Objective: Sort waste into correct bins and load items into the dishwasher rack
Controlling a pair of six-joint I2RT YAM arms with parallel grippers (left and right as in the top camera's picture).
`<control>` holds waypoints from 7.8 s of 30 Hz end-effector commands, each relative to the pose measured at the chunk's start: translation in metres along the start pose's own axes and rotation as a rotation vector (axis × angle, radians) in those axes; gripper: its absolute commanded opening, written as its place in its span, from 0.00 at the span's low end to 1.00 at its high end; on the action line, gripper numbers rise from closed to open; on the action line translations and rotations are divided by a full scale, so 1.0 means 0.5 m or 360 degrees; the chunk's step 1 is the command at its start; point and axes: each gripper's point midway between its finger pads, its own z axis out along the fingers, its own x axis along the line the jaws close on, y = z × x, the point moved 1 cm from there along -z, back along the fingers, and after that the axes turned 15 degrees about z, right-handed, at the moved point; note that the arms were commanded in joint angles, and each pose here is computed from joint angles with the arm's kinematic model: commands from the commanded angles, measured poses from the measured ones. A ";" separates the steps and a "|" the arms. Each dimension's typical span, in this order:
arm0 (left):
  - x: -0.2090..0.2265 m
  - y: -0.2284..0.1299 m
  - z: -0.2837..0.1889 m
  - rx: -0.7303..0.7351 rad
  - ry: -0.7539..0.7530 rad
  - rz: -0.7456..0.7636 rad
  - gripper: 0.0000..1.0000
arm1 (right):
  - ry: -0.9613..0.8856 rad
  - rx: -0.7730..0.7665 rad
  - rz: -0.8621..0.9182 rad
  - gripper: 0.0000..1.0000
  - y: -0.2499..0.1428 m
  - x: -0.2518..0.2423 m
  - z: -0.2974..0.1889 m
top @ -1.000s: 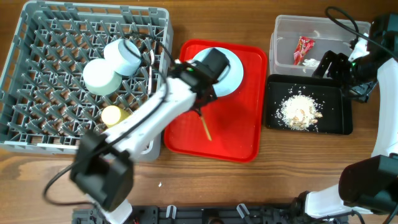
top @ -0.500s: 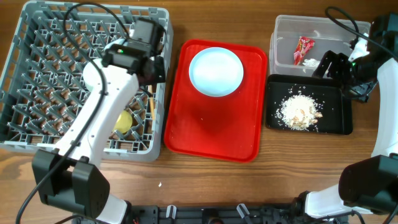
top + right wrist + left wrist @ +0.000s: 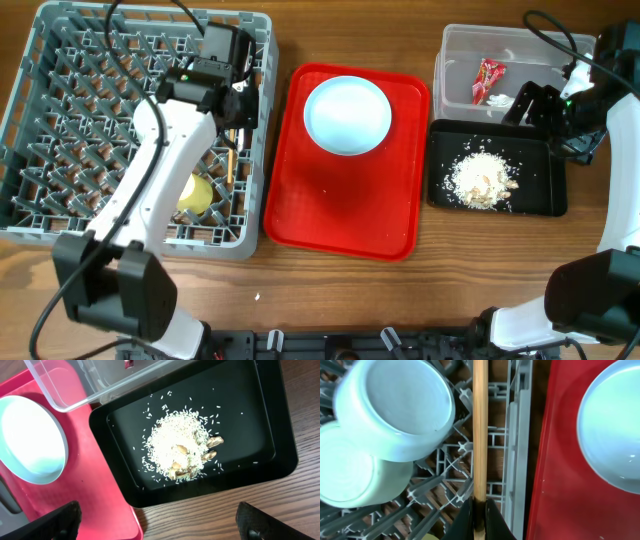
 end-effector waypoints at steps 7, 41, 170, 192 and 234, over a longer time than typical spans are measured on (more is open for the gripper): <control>-0.016 -0.006 0.082 0.0100 -0.0034 0.0039 0.23 | 0.0051 -0.0024 0.0008 1.00 -0.007 0.012 -0.021; -0.079 -0.020 0.006 0.0109 -0.0377 -0.0302 0.04 | 0.0108 0.0494 -0.0884 0.04 -0.400 0.181 0.241; -0.079 -0.020 0.005 0.0108 -0.0378 -0.0303 0.04 | -0.0202 -0.0158 -0.0624 0.04 -0.257 0.166 0.309; -0.079 -0.021 0.004 0.0113 -0.0378 -0.0303 0.04 | -0.0178 -0.0107 -0.0517 0.04 -0.214 0.142 0.326; -0.079 -0.021 0.004 0.0113 -0.0378 -0.0302 0.22 | 0.0019 -0.0086 -0.0616 0.22 -0.204 0.199 0.260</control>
